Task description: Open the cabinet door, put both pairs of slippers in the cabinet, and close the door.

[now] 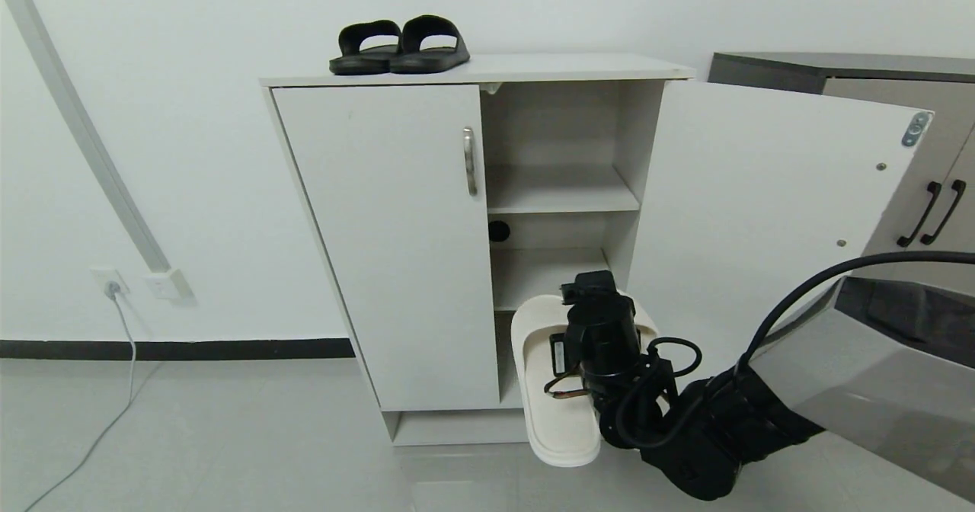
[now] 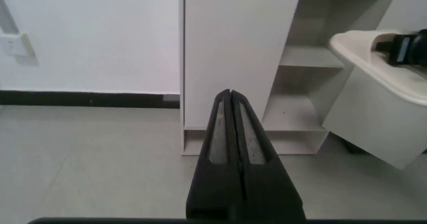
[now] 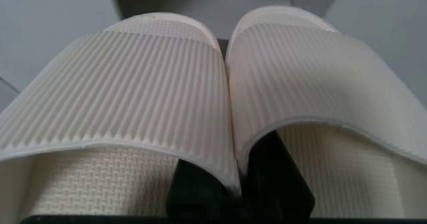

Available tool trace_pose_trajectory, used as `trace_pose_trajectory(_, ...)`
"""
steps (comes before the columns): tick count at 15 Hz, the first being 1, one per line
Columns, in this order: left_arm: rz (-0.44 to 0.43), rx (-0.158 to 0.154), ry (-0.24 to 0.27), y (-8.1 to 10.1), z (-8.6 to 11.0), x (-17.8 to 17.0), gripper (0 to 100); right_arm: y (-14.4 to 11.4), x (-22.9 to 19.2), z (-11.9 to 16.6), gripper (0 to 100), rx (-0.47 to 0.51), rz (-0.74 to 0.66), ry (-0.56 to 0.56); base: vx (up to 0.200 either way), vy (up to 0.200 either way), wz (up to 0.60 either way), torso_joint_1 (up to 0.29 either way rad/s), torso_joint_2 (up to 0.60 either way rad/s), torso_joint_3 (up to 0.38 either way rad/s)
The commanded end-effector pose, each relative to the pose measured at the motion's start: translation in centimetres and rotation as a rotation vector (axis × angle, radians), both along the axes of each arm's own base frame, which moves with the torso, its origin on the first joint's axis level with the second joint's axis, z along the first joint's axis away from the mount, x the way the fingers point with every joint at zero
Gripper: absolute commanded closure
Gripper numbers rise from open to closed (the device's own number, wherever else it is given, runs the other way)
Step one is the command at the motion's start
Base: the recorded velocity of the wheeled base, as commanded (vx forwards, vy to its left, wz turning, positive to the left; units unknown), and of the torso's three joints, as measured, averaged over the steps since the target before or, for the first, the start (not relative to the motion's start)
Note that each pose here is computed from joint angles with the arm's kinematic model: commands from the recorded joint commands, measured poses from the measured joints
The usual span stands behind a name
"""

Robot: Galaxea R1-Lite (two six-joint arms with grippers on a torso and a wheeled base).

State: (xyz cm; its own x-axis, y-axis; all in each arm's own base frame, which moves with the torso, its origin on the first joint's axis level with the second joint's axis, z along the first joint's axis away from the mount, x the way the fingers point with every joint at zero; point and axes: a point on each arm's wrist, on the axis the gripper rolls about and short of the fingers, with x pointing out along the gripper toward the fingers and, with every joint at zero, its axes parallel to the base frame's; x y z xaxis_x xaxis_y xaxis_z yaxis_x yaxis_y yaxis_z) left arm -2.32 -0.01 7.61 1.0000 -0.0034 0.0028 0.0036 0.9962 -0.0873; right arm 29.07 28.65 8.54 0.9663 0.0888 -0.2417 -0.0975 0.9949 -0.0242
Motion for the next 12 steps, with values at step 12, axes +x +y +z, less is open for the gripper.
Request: trace_pose_trajectory(12,0.0,0.0,0.003,0.0,0.0,0.0,100,-0.6,1.9,-2.3,100,0.013,-0.033,-0.012,0.0,0.0,0.0,0.0,0.0,-0.037)
